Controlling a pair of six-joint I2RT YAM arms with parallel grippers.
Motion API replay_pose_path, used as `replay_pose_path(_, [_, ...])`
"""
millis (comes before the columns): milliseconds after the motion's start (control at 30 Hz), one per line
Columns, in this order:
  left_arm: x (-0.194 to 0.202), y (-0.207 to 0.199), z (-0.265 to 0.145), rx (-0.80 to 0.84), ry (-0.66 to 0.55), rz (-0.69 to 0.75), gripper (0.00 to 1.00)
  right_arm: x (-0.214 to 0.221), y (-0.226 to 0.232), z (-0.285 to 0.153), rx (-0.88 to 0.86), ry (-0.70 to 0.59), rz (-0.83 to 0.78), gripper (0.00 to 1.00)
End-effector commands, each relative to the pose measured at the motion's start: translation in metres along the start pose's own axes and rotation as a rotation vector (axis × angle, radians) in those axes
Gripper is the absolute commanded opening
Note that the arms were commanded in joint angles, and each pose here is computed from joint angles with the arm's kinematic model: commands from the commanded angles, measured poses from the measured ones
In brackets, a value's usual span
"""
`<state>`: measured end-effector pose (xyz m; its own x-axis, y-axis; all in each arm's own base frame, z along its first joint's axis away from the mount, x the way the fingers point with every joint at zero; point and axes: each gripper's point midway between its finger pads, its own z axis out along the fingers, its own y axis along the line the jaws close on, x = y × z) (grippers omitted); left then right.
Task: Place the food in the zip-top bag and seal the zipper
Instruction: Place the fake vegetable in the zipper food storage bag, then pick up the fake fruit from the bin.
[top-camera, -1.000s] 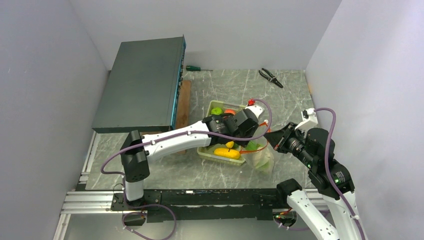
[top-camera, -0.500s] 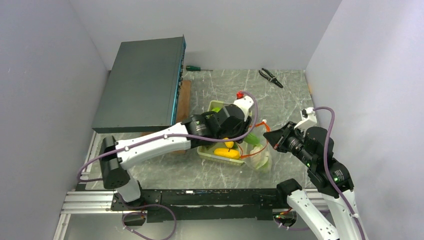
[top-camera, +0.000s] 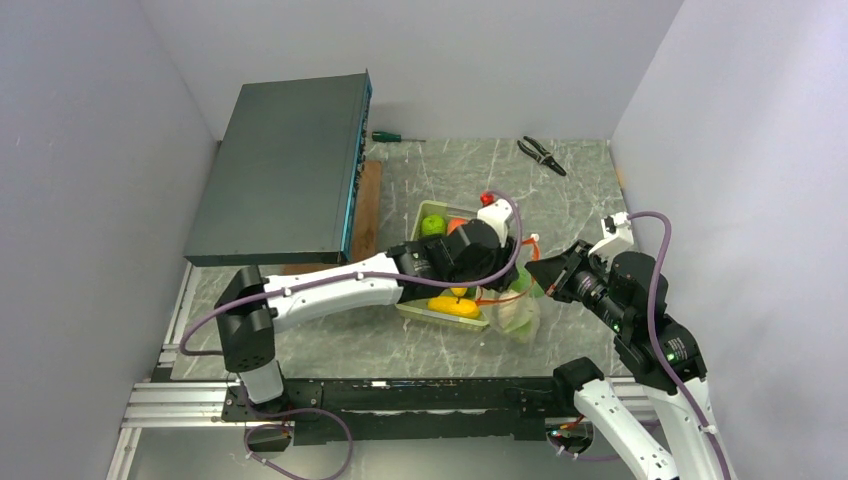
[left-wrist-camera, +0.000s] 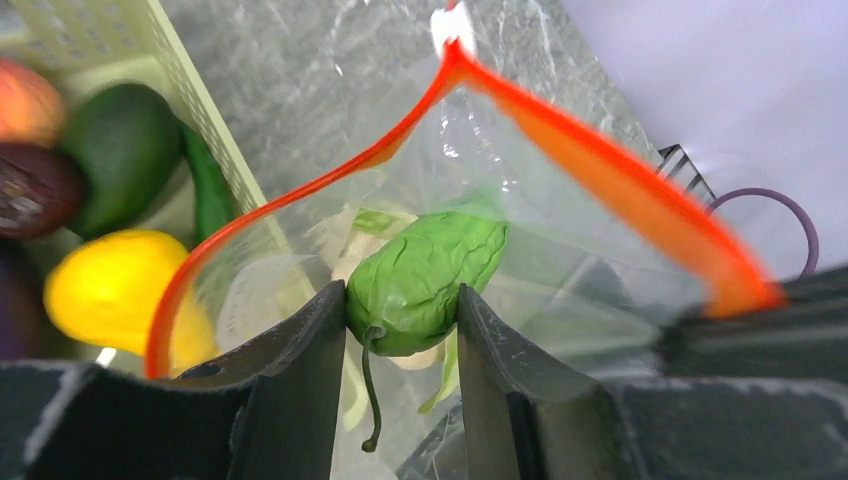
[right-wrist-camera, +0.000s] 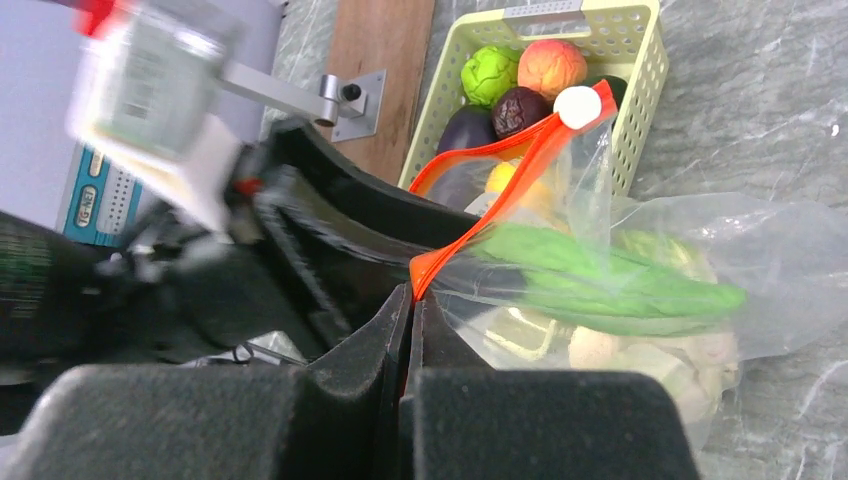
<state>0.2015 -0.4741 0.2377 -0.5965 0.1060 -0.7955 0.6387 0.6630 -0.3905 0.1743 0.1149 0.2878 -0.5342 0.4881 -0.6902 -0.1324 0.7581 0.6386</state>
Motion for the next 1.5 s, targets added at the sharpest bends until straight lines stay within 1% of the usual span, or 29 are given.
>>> replay_pose_path(0, [0.002, -0.022, 0.020, 0.121, -0.065, -0.180, 0.30, -0.015, 0.017, 0.000, -0.065, -0.058, 0.010, 0.00])
replay_pose_path(67, [0.010, -0.024, 0.024, 0.130, -0.031, -0.163, 0.42, -0.015, 0.016, -0.001, -0.063, -0.058, 0.005, 0.00])
replay_pose_path(133, [0.008, -0.024, 0.020, 0.122, -0.014, -0.154, 0.51, -0.016, 0.015, -0.002, -0.055, -0.064, 0.001, 0.00])
replay_pose_path(200, [0.008, -0.021, 0.010, 0.120, -0.022, -0.148, 0.59, -0.016, 0.012, -0.003, -0.046, -0.067, -0.005, 0.00])
replay_pose_path(267, [0.005, -0.014, -0.002, 0.114, -0.049, -0.160, 0.70, -0.015, 0.011, -0.004, -0.039, -0.068, -0.011, 0.00])
replay_pose_path(367, [0.004, -0.009, -0.019, 0.155, -0.064, -0.180, 0.87, -0.013, 0.008, -0.004, -0.033, -0.066, -0.012, 0.00])
replay_pose_path(500, [0.001, -0.002, -0.038, 0.160, -0.076, -0.181, 0.88, -0.012, 0.007, -0.003, -0.032, -0.060, -0.013, 0.00])
replay_pose_path(567, [0.002, 0.002, -0.045, 0.155, -0.081, -0.176, 0.85, -0.011, 0.008, -0.003, -0.034, -0.059, -0.012, 0.00])
replay_pose_path(700, [0.006, -0.002, -0.043, 0.161, -0.038, -0.155, 0.74, -0.012, 0.010, -0.004, -0.045, -0.059, -0.007, 0.00])
replay_pose_path(800, [0.014, -0.008, -0.036, 0.179, 0.012, -0.144, 0.62, -0.010, 0.009, -0.003, -0.042, -0.054, -0.004, 0.00])
replay_pose_path(833, [0.015, -0.009, -0.034, 0.179, 0.017, -0.146, 0.61, -0.010, 0.008, -0.003, -0.040, -0.052, -0.005, 0.00])
replay_pose_path(900, [0.013, -0.011, -0.036, 0.191, 0.007, -0.147, 0.63, -0.010, 0.007, -0.004, -0.031, -0.054, -0.011, 0.00])
replay_pose_path(1067, [-0.009, -0.017, -0.049, 0.205, -0.042, -0.111, 0.80, -0.009, -0.008, -0.002, 0.025, -0.071, -0.037, 0.00])
replay_pose_path(1100, [-0.013, -0.017, -0.051, 0.199, -0.041, -0.102, 0.82, -0.009, -0.011, -0.001, 0.039, -0.071, -0.043, 0.00])
replay_pose_path(1167, [-0.027, -0.014, -0.057, 0.162, -0.062, -0.089, 0.83, -0.009, -0.018, 0.001, 0.071, -0.076, -0.054, 0.00])
replay_pose_path(1267, [-0.039, -0.011, -0.068, 0.144, -0.085, -0.060, 0.85, -0.009, -0.028, 0.005, 0.111, -0.086, -0.065, 0.00])
replay_pose_path(1467, [-0.050, 0.013, -0.098, 0.066, -0.127, -0.055, 0.85, -0.014, -0.032, 0.006, 0.147, -0.088, -0.080, 0.00])
